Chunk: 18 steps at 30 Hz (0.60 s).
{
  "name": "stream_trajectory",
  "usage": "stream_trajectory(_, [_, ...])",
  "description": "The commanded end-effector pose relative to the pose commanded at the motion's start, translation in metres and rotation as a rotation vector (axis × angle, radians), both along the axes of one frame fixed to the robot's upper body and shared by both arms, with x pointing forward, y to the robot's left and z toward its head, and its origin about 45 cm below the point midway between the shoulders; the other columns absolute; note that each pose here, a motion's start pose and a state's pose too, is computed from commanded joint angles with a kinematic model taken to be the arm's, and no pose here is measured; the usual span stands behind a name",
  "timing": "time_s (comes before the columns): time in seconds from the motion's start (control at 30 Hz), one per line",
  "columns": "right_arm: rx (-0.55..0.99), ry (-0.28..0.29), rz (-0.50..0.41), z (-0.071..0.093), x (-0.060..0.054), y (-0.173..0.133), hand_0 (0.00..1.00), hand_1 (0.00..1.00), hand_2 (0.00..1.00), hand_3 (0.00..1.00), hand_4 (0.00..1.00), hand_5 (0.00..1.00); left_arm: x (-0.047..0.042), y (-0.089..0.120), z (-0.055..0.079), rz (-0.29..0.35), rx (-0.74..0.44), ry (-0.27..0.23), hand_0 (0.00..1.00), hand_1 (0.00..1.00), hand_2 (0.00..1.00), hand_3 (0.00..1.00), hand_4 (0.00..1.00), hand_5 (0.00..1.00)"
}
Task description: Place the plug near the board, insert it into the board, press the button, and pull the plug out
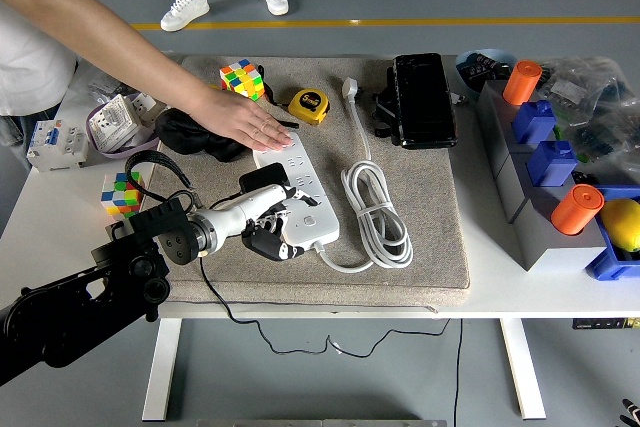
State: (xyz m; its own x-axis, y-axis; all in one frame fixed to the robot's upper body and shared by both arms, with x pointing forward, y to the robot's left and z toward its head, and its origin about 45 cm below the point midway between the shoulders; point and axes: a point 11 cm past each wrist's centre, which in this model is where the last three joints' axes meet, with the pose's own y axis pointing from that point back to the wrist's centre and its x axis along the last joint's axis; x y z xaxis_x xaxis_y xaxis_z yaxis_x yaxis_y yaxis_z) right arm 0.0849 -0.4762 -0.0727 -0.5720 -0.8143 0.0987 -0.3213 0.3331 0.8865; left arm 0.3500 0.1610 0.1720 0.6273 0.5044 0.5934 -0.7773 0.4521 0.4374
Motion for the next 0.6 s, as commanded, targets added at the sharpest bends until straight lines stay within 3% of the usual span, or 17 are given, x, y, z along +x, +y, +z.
stream_trajectory(0.17, [0.002, -0.001, 0.001, -0.001, 0.001, 0.002, 0.61, 0.666, 0.665, 0.543, 0.822, 0.492, 0.0051, 0.011, 0.003, 0.108, -0.194, -0.069, 0.12, 0.107, 0.254, 0.656, 0.79, 0.157])
stream_trajectory(0.2, [0.003, -0.001, 0.001, -0.001, 0.001, 0.002, 0.61, 0.666, 0.665, 0.542, 0.821, 0.492, 0.0056, 0.015, 0.002, 0.136, -0.237, -0.08, 0.242, 0.345, 0.454, 0.602, 0.815, 0.293])
stream_trajectory(0.37, [0.001, 0.0, 0.0, -0.001, 0.0, 0.001, 0.61, 0.666, 0.665, 0.542, 0.821, 0.492, 0.0072, 0.039, -0.002, 0.301, -0.424, -0.136, 0.242, 0.345, 0.454, 0.602, 0.815, 0.293])
stream_trajectory(0.4, [0.0, -0.001, 0.0, 0.0, 0.001, 0.001, 0.61, 0.665, 0.665, 0.543, 0.822, 0.492, 0.0077, 0.044, -0.003, 0.336, -0.456, -0.147, 0.329, 0.472, 0.507, 0.583, 0.823, 0.35])
stream_trajectory(0.47, [0.001, -0.002, -0.001, -0.001, 0.002, 0.002, 0.61, 0.665, 0.665, 0.543, 0.822, 0.492, 0.0082, 0.059, -0.007, 0.433, -0.53, -0.174, 0.329, 0.472, 0.507, 0.583, 0.823, 0.35])
stream_trajectory(0.57, [0.004, -0.002, -0.001, -0.001, 0.001, 0.003, 0.61, 0.665, 0.665, 0.543, 0.822, 0.492, 0.0093, 0.074, -0.011, 0.53, -0.636, -0.185, 0.329, 0.472, 0.507, 0.583, 0.823, 0.35])
stream_trajectory(0.6, [0.005, -0.001, -0.002, -0.002, 0.001, 0.004, 0.61, 0.665, 0.663, 0.542, 0.822, 0.492, 0.01, 0.08, -0.013, 0.564, -0.666, -0.185, 0.543, 0.623, 0.591, 0.584, 0.829, 0.368])
